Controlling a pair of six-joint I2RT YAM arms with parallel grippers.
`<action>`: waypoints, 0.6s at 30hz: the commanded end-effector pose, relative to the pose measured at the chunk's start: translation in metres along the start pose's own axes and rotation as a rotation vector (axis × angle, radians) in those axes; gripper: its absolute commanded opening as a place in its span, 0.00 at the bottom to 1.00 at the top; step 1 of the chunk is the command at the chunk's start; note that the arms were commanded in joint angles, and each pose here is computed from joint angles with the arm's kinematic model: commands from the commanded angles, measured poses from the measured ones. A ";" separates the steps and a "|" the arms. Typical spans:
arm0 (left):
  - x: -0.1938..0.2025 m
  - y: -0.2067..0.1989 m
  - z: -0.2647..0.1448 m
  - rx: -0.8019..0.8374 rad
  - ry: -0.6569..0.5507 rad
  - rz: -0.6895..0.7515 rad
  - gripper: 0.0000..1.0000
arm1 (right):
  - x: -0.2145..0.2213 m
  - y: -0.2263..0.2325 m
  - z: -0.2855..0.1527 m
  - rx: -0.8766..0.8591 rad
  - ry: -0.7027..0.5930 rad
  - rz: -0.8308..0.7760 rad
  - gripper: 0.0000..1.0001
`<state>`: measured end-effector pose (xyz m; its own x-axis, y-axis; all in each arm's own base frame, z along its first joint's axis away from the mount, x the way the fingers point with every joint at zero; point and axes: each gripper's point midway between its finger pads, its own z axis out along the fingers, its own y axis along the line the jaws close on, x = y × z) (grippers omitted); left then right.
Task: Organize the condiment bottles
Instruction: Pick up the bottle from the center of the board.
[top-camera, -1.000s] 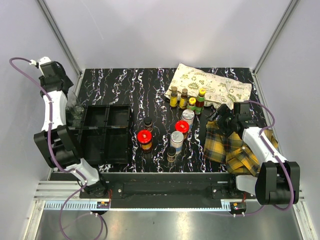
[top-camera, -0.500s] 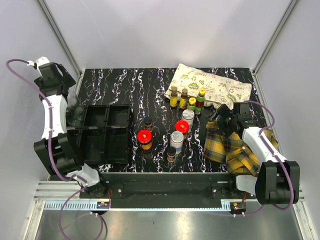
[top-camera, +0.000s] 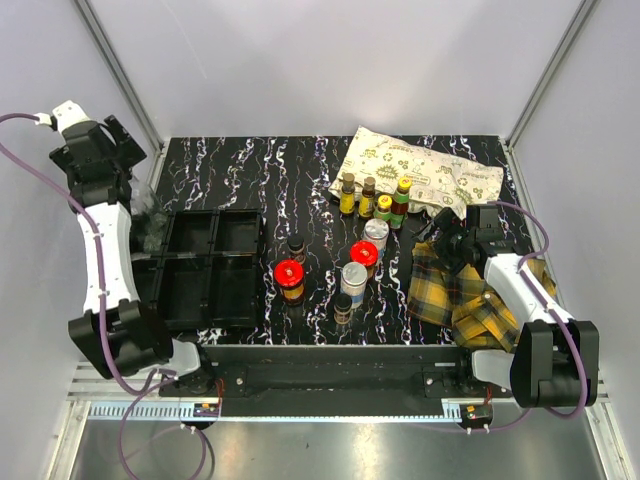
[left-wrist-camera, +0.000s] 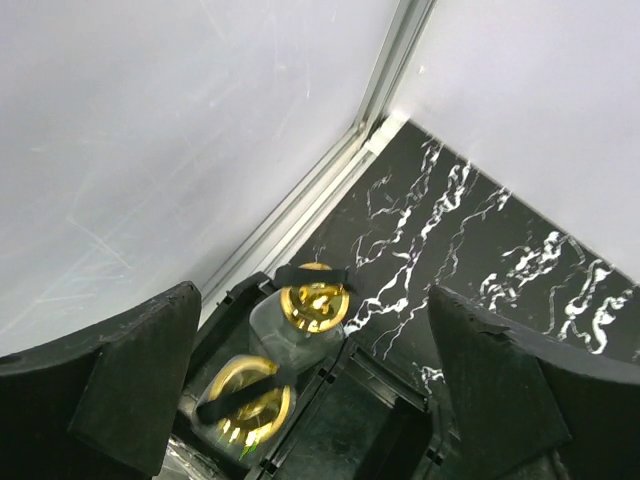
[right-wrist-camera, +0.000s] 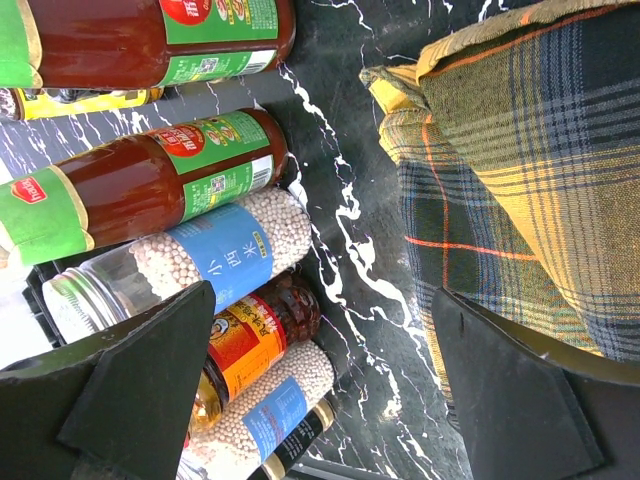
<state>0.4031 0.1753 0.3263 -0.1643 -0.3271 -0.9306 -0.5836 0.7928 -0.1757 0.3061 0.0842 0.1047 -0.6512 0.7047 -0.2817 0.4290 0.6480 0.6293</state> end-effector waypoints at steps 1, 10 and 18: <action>-0.058 -0.013 -0.042 0.072 -0.166 -0.028 0.99 | -0.010 0.009 -0.007 -0.037 -0.053 -0.024 1.00; -0.083 -0.030 -0.097 0.191 -0.240 -0.025 0.99 | -0.007 0.007 -0.013 -0.042 -0.068 -0.035 1.00; -0.043 -0.066 -0.136 0.397 -0.152 0.017 0.99 | -0.005 -0.001 -0.017 -0.020 -0.069 -0.084 1.00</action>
<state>0.3472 0.1058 0.4263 0.0073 -0.2577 -0.9662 -0.3665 0.8983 -0.2424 0.2995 0.0820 0.1127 -0.6441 0.6913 -0.3274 0.3919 0.6658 0.6349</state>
